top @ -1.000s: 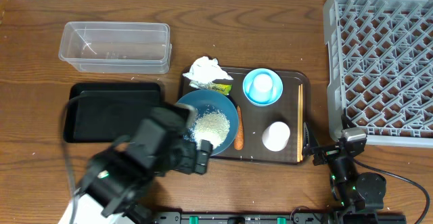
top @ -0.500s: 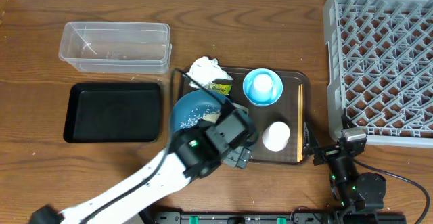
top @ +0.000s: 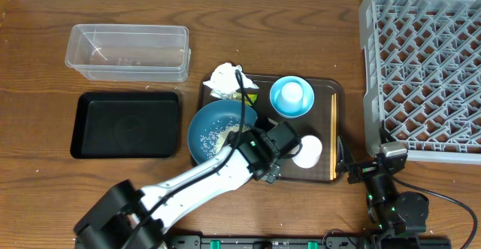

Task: Sort waste into correct bins and load items into the dishwasher rack
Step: 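Grasp the blue bowl rim with the left gripper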

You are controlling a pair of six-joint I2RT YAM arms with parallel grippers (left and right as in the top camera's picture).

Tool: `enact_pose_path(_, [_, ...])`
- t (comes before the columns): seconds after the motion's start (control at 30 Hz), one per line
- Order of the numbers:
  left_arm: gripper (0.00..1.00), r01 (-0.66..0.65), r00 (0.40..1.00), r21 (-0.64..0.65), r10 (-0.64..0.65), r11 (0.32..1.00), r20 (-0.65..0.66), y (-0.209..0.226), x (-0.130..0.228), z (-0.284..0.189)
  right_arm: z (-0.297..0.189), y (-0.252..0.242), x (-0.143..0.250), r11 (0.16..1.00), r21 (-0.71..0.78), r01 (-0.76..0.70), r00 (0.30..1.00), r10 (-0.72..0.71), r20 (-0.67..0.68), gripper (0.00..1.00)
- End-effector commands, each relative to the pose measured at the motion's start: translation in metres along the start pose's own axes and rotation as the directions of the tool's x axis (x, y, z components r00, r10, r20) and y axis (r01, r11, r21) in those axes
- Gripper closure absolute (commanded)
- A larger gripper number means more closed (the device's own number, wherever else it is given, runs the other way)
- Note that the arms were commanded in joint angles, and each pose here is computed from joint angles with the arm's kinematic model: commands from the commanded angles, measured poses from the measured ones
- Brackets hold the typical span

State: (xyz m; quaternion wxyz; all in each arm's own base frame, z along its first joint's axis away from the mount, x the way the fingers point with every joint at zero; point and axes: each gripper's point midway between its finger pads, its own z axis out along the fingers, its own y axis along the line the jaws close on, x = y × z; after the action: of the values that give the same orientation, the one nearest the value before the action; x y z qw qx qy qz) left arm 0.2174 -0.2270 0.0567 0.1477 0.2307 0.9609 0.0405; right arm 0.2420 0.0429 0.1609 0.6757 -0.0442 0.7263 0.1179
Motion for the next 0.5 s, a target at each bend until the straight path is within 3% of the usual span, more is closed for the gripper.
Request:
enact_pose_path(0.0, [0.03,-0.018,1.0,-0.029,0.018,0.999,0.008,0.001,-0.006,0.006,0.0,-0.002,0.0,1.0,0.008,0.012,1.0,-0.012,0.001,0.01])
enact_pose_path(0.37, [0.28,-0.024,1.0,-0.049,0.024,0.999,-0.004,0.0,-0.006,0.017,0.0,-0.002,0.0,1.0,0.008,0.012,1.0,-0.012,0.001,0.01])
enact_pose_path(0.47, [0.3,-0.025,1.0,-0.054,0.025,0.998,-0.01,0.0,-0.004,0.02,0.0,-0.002,0.0,1.0,0.008,0.012,1.0,-0.012,0.001,0.01])
